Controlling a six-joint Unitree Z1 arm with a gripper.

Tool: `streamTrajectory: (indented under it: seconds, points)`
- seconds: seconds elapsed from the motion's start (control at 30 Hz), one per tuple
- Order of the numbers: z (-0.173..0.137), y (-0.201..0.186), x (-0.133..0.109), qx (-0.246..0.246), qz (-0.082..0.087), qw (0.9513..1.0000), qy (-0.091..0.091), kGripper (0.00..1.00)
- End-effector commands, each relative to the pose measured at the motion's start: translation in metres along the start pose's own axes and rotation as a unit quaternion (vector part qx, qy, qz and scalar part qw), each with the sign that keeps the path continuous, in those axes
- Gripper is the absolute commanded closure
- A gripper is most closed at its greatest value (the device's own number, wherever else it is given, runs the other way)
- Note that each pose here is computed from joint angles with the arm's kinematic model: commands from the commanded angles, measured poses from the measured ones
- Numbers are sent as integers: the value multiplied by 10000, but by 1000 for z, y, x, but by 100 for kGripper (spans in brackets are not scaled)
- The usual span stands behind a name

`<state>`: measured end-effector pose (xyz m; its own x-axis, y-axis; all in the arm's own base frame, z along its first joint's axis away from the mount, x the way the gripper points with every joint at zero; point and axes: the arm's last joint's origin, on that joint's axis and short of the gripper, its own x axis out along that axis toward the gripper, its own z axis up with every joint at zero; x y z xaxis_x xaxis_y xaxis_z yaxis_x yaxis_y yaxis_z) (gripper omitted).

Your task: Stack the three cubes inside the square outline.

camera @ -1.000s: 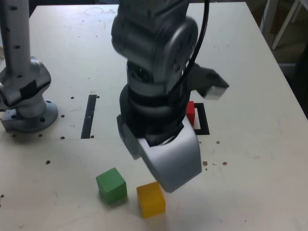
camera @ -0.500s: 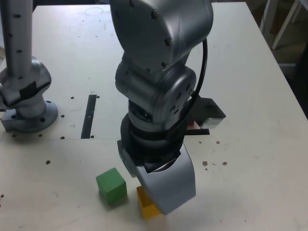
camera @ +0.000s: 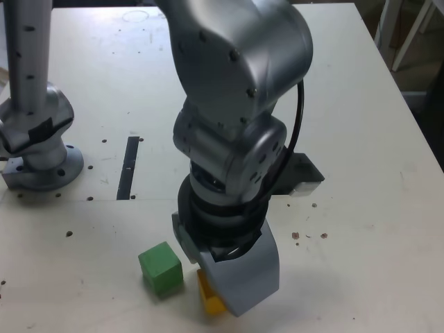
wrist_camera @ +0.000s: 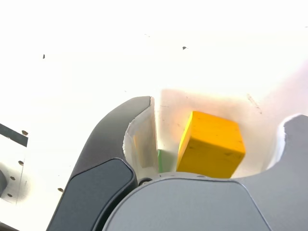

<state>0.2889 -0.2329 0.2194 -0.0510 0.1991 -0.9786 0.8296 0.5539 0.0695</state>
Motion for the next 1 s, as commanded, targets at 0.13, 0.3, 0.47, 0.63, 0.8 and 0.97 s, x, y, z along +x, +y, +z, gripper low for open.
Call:
streamTrajectory:
  seconds: [0.13, 0.3, 0.47, 0.63, 0.8, 0.97]
  points:
    - [2, -2, 7, -120, 19, 9999, 24, 34]
    - [4, -6, 6, -178, 92, 9998, 5, 48]
    - [4, -8, 5, -177, 98, 9998, 45, 58]
    - [3, -8, 5, -175, 97, 9998, 85, 61]
    - [2, -7, 4, -184, 117, 9997, 143, 61]
    - [-1, 1, -9, -245, 224, 9992, 239, 62]
